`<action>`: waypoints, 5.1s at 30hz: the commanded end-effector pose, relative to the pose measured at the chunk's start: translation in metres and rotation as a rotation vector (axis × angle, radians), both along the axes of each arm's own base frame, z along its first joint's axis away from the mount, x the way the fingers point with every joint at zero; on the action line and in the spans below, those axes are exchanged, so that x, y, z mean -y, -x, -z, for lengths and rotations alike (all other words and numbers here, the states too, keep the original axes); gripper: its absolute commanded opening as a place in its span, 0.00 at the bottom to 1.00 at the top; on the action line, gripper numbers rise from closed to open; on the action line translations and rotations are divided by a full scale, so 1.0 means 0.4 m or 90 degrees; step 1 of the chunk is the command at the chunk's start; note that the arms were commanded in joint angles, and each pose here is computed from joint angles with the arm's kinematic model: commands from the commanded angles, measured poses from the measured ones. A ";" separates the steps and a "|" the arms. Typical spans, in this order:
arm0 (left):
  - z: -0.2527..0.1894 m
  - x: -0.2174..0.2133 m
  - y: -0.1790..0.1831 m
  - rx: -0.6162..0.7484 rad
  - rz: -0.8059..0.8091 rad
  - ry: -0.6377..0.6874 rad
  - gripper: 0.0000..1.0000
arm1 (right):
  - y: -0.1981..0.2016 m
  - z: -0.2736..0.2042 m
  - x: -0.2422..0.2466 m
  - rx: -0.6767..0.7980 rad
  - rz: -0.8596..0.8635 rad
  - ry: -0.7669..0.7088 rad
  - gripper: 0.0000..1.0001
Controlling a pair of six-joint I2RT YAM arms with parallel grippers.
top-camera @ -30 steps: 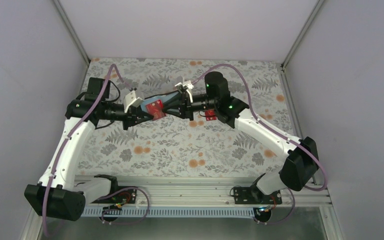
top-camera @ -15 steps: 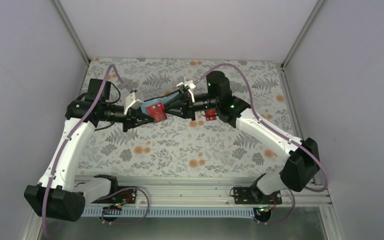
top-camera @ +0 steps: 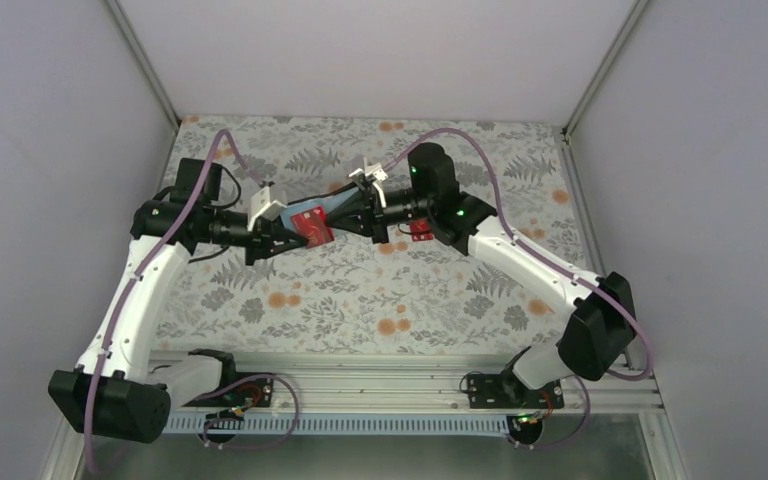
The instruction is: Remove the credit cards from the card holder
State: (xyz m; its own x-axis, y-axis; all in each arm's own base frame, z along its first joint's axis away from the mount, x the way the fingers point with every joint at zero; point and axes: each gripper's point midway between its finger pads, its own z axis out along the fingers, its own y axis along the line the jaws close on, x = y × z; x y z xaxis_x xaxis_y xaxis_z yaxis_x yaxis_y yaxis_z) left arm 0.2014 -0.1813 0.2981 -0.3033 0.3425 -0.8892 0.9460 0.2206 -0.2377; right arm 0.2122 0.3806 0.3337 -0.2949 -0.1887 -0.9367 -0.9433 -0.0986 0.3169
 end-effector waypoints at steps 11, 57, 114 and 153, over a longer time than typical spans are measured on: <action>-0.066 0.014 0.053 0.057 0.073 0.087 0.21 | 0.002 -0.045 0.028 0.047 0.023 -0.017 0.04; -0.030 -0.031 -0.066 0.019 -0.078 0.027 0.02 | -0.249 0.084 0.331 -0.132 0.332 0.081 0.04; 0.093 -0.169 -0.239 -0.020 -0.344 -0.118 0.02 | -0.490 0.797 0.585 -0.496 0.429 0.528 0.04; -0.008 -0.061 -0.097 -0.012 -0.114 0.030 0.02 | -0.178 -0.082 0.074 0.106 0.394 0.013 0.88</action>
